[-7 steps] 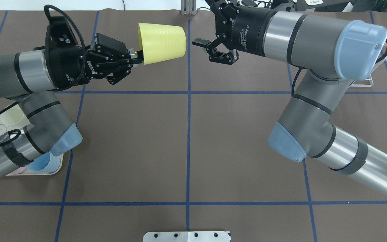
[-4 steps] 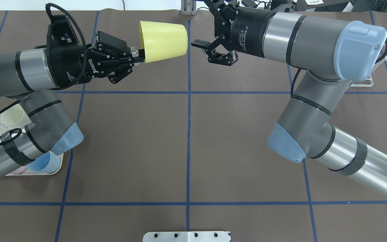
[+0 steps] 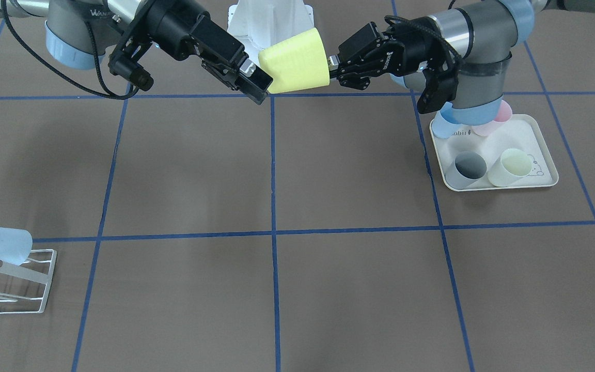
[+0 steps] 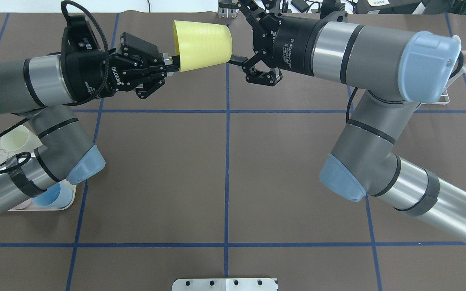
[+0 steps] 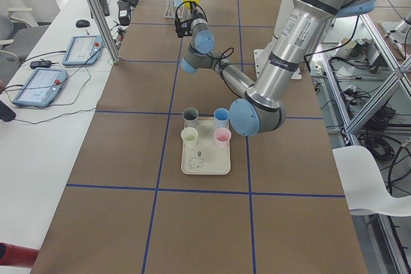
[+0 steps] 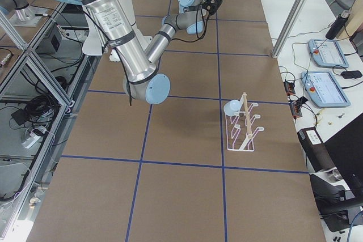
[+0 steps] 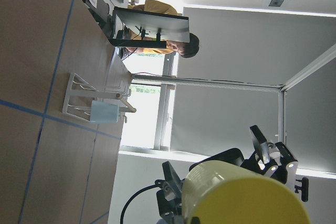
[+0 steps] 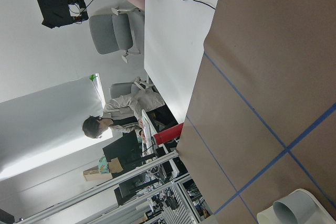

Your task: Transfer IKEA cup to right arm and place on rack

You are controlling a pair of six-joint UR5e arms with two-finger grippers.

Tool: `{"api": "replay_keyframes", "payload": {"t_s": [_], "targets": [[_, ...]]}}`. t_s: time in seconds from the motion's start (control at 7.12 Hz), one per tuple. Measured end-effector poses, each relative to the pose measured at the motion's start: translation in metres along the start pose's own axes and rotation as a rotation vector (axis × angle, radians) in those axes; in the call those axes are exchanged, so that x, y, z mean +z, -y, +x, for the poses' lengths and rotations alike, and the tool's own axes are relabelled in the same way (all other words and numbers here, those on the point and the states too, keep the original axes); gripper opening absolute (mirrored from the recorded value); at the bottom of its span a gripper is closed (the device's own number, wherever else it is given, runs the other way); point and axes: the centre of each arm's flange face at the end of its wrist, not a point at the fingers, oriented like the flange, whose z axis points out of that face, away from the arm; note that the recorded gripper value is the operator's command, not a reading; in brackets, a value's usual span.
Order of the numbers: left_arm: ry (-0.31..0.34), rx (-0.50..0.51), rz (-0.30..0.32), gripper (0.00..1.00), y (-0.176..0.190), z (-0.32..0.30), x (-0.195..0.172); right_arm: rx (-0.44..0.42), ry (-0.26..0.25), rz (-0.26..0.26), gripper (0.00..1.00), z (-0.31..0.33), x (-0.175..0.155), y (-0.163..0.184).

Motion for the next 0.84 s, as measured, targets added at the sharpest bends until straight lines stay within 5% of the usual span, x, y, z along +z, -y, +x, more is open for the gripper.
{"api": "replay_keyframes", "payload": {"t_s": [0.84], "targets": [[0.001, -0.009, 0.007, 0.00, 0.0054, -0.0004, 0.0090, 0.001, 0.002, -0.018, 1.00, 0.0011, -0.0035, -0.0077]]}}
